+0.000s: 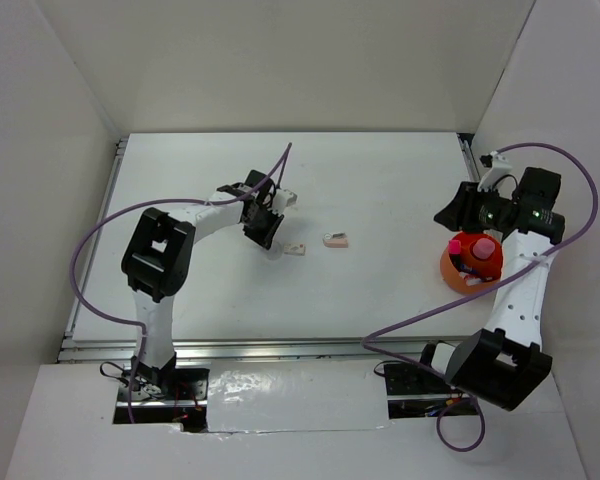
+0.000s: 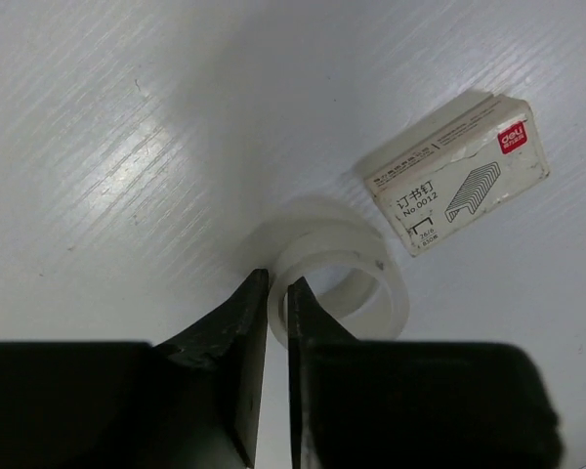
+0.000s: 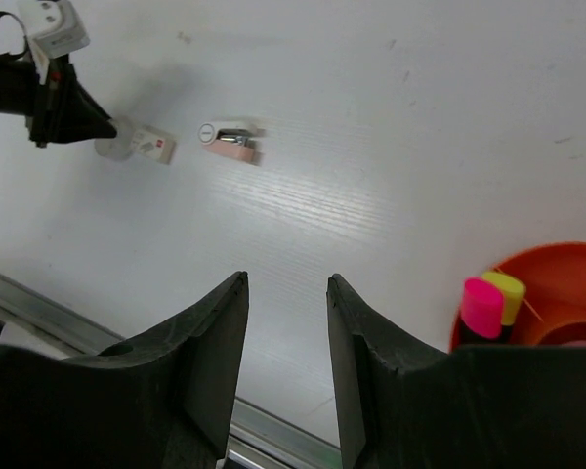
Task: Sort the stationery into containers
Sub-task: Pick up the stationery from the center of the board, then place the stationery in the storage box, then pick up the stationery from the center of the board.
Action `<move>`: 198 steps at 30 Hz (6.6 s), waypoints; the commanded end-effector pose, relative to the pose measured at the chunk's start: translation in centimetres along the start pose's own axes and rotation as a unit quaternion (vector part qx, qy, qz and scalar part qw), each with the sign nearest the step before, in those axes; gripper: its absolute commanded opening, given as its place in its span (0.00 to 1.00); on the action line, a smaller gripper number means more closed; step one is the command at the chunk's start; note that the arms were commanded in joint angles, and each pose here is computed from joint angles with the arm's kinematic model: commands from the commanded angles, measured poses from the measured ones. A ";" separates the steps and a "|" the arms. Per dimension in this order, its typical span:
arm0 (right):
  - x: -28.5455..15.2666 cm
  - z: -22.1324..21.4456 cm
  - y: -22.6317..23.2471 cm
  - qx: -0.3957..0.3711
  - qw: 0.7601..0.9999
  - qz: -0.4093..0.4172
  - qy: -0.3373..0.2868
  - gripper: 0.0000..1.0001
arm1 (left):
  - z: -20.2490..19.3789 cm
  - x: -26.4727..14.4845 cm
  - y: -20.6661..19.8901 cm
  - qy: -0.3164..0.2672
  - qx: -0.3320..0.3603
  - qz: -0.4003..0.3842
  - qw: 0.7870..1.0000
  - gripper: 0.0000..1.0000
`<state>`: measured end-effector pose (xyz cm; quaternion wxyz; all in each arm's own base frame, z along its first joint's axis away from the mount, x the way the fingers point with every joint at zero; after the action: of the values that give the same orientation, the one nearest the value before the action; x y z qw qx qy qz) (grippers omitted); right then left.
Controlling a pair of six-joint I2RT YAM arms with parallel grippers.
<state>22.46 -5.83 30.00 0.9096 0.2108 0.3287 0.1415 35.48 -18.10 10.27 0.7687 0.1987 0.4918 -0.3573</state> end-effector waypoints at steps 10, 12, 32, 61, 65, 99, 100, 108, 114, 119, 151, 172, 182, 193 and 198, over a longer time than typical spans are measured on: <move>4.4 -0.6 6.6 -0.010 0.992 0.125 0.031 0.46 | 3.6 -6.7 -1.8 -0.164 -0.028 0.002 0.986 0.02; 5.3 -0.6 7.8 -0.004 0.986 0.163 0.044 0.48 | 4.8 -9.7 -2.5 -0.214 -0.028 0.004 0.977 0.00; 12.3 -0.9 18.8 0.063 0.943 0.293 0.146 0.82 | 9.2 -15.9 -9.8 -0.285 -0.140 0.129 0.939 0.00; 16.1 -1.7 20.4 0.073 0.937 0.289 0.182 0.62 | 10.4 -16.8 -10.9 -0.296 -0.141 0.074 0.942 0.00; 16.3 -1.7 20.4 0.070 0.935 0.296 0.184 0.48 | 10.5 -16.9 -11.1 -0.298 -0.137 0.064 0.943 0.02; -5.8 2.2 0.6 -0.008 0.975 -0.222 0.031 0.00 | 8.5 -19.9 -5.6 -0.311 -0.009 -0.065 0.948 0.99; -6.5 2.0 0.0 -0.024 0.969 -0.241 0.036 0.00 | 8.6 -20.0 -5.6 -0.310 -0.005 -0.067 0.948 0.99; -10.5 1.4 -5.6 -0.049 0.954 -0.279 0.096 0.00 | 8.5 -18.9 -6.4 -0.290 0.038 -0.146 0.945 0.99; -10.5 2.1 -8.6 -0.088 0.942 -0.295 0.135 0.00 | 7.8 -18.6 -6.0 -0.295 0.055 -0.180 0.937 0.99; -9.7 2.8 -11.1 -0.090 0.937 -0.300 0.157 0.02 | 7.6 -18.3 -5.2 -0.292 0.052 -0.171 0.940 0.99; -1.2 3.9 -15.1 -0.105 0.929 -0.255 0.247 0.13 | 7.8 -17.4 -4.7 -0.282 0.039 -0.168 0.944 0.99; 0.6 3.2 -14.7 -0.103 0.917 -0.251 0.292 0.52 | 8.3 -17.4 -4.1 -0.286 0.035 -0.134 0.948 0.99; -1.1 7.2 -7.9 -0.129 0.945 -0.212 0.214 0.50 | 8.3 -14.7 -4.9 -0.238 0.101 -0.051 0.965 0.98; -0.6 7.0 1.4 -0.122 0.978 -0.068 0.152 0.49 | 6.2 -4.4 -4.9 -0.106 0.193 -0.043 0.975 0.79; 0.1 6.3 2.0 -0.115 0.978 -0.060 0.164 0.49 | 5.4 -2.1 -3.4 -0.081 0.227 -0.053 0.969 0.77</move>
<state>28.57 -7.23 35.47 0.8915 0.0143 0.4296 0.1435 34.67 -23.62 14.34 0.7303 0.2766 0.3754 -0.4992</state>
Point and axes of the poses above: each gripper's point midway between its finger pads, its own x axis out along the fingers, its own y axis along the line the jaws close on, z = x × y, the point moved 9 cm from there along -x, back along the fingers, and after that the axes turned 11 degrees about x, right-handed, at the moved point
